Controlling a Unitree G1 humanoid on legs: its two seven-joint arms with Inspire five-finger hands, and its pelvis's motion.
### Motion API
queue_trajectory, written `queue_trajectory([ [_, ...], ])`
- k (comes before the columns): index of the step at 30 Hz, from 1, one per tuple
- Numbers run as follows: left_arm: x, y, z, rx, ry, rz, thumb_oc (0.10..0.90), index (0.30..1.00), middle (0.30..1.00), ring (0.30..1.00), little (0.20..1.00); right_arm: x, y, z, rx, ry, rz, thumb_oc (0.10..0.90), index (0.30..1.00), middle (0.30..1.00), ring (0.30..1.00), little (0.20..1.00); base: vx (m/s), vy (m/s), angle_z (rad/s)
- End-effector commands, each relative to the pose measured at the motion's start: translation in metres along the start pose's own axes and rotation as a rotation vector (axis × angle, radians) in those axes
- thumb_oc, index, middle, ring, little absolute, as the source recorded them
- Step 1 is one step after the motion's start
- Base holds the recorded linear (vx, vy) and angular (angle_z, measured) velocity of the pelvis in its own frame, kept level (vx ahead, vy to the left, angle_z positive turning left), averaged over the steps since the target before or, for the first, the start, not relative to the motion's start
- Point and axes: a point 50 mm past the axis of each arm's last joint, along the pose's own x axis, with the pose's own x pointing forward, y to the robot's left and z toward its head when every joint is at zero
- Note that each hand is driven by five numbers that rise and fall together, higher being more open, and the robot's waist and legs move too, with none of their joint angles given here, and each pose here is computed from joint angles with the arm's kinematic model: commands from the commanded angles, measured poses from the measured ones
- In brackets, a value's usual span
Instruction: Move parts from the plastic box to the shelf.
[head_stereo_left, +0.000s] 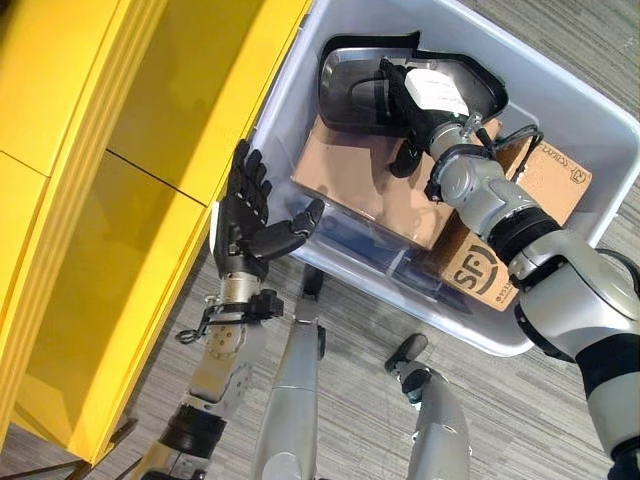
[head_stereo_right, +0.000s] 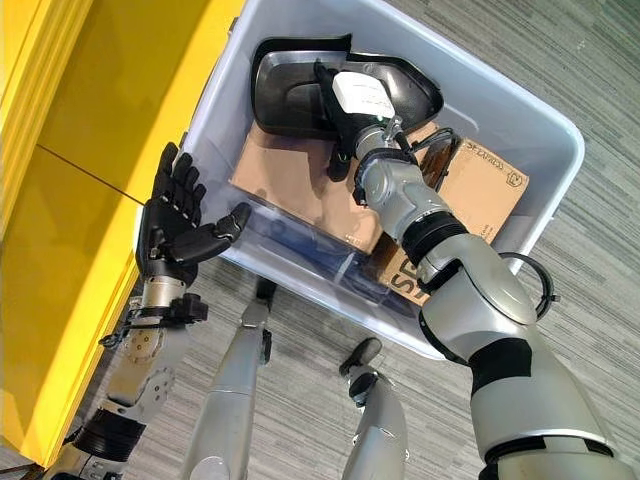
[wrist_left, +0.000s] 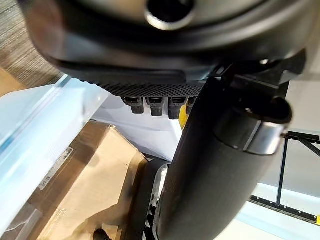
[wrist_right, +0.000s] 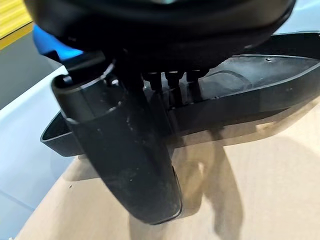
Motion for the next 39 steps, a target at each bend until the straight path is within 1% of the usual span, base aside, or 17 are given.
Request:
queue_trajectory([
  [1, -0.007, 0.018, -0.009, 0.028, 0.063, 0.107, 0.900, 1.000, 1.000, 1.000, 1.000, 0.009, -0.039, 0.000, -0.082, 0.028, -0.145, 0.400, 0.300, 0.300, 0.300, 0.300, 0.00, 0.000, 0.00],
  [4, -0.008, 0.019, -0.012, 0.026, 0.074, 0.112, 0.900, 1.000, 1.000, 1.000, 1.000, 0.008, -0.033, -0.001, -0.079, 0.036, -0.130, 0.400, 0.300, 0.300, 0.300, 0.300, 0.00, 0.000, 0.00],
  [9, -0.010, 0.019, -0.016, 0.030, 0.099, 0.101, 0.900, 1.000, 1.000, 1.000, 1.000, 0.005, -0.020, 0.000, -0.017, 0.029, -0.114, 0.400, 0.300, 0.300, 0.300, 0.300, -0.04, -0.012, -0.01],
  [11, -0.011, 0.023, -0.021, 0.042, 0.125, 0.091, 0.900, 1.000, 1.000, 1.000, 1.000, 0.003, -0.013, 0.008, -0.010, -0.028, -0.083, 0.400, 0.300, 0.300, 0.300, 0.300, -0.08, -0.069, 0.02],
  [14, -0.012, 0.027, -0.021, 0.056, 0.136, 0.092, 0.900, 1.000, 1.000, 1.000, 1.000, 0.001, -0.015, 0.013, 0.023, -0.070, -0.079, 0.400, 0.300, 0.300, 0.300, 0.300, -0.04, -0.030, -0.02],
  [17, -0.013, 0.032, -0.022, 0.063, 0.148, 0.094, 0.900, 1.000, 1.000, 1.000, 1.000, -0.001, -0.017, 0.016, 0.016, -0.107, -0.068, 0.400, 0.300, 0.300, 0.300, 0.300, -0.02, -0.022, -0.10],
  [20, -0.016, 0.040, -0.023, 0.076, 0.160, 0.099, 0.900, 1.000, 1.000, 1.000, 1.000, -0.005, -0.023, 0.016, 0.048, -0.143, -0.074, 0.400, 0.300, 0.300, 0.300, 0.300, -0.01, -0.041, -0.11],
  [22, -0.020, 0.048, -0.024, 0.092, 0.179, 0.110, 0.900, 1.000, 1.000, 1.000, 1.000, -0.010, -0.028, 0.017, 0.103, -0.178, -0.078, 0.400, 0.300, 0.300, 0.300, 0.300, -0.04, -0.017, -0.08],
  [26, -0.028, 0.060, -0.025, 0.120, 0.202, 0.129, 0.900, 1.000, 1.000, 1.000, 1.000, -0.021, -0.036, 0.009, 0.165, -0.210, -0.079, 0.400, 0.300, 0.300, 0.300, 0.300, -0.03, -0.014, -0.18],
  [28, -0.031, 0.072, -0.024, 0.162, 0.211, 0.149, 0.900, 1.000, 1.000, 1.000, 1.000, -0.031, -0.050, 0.006, 0.188, -0.259, -0.087, 0.400, 0.300, 0.300, 0.300, 0.300, -0.02, -0.040, -0.11],
  [31, -0.034, 0.080, -0.021, 0.200, 0.210, 0.159, 0.900, 1.000, 1.000, 1.000, 1.000, -0.042, -0.062, 0.006, 0.211, -0.313, -0.090, 0.400, 0.300, 0.300, 0.300, 0.300, -0.02, -0.033, -0.14],
  [32, -0.033, 0.082, -0.019, 0.226, 0.206, 0.149, 0.900, 1.000, 1.000, 1.000, 1.000, -0.049, -0.066, 0.004, 0.260, -0.342, -0.081, 0.400, 0.300, 0.300, 0.300, 0.300, -0.02, -0.023, -0.24],
  [33, -0.034, 0.084, -0.019, 0.233, 0.208, 0.150, 0.900, 1.000, 1.000, 1.000, 1.000, -0.051, -0.068, 0.004, 0.271, -0.347, -0.078, 0.400, 0.300, 0.300, 0.300, 0.300, -0.03, -0.043, -0.30],
  [34, -0.032, 0.086, -0.012, 0.280, 0.184, 0.133, 0.900, 1.000, 1.000, 1.000, 1.000, -0.057, -0.074, 0.003, 0.296, -0.375, -0.067, 0.400, 0.300, 0.300, 0.300, 0.300, -0.02, -0.020, -0.20],
  [36, -0.031, 0.089, -0.006, 0.324, 0.159, 0.130, 0.900, 1.000, 1.000, 1.000, 1.000, -0.064, -0.076, -0.003, 0.313, -0.379, -0.049, 0.400, 0.300, 0.300, 0.300, 0.300, -0.01, -0.015, -0.24],
  [38, -0.024, 0.096, 0.008, 0.425, 0.097, 0.137, 0.900, 1.000, 1.000, 1.000, 1.000, -0.073, -0.083, -0.011, 0.350, -0.385, -0.034, 0.400, 0.300, 0.300, 0.300, 0.300, 0.00, -0.019, -0.38],
  [39, -0.023, 0.097, 0.010, 0.447, 0.086, 0.141, 0.900, 1.000, 1.000, 1.000, 1.000, -0.077, -0.083, -0.013, 0.375, -0.389, -0.031, 0.400, 0.300, 0.300, 0.300, 0.300, 0.00, -0.014, -0.14],
])
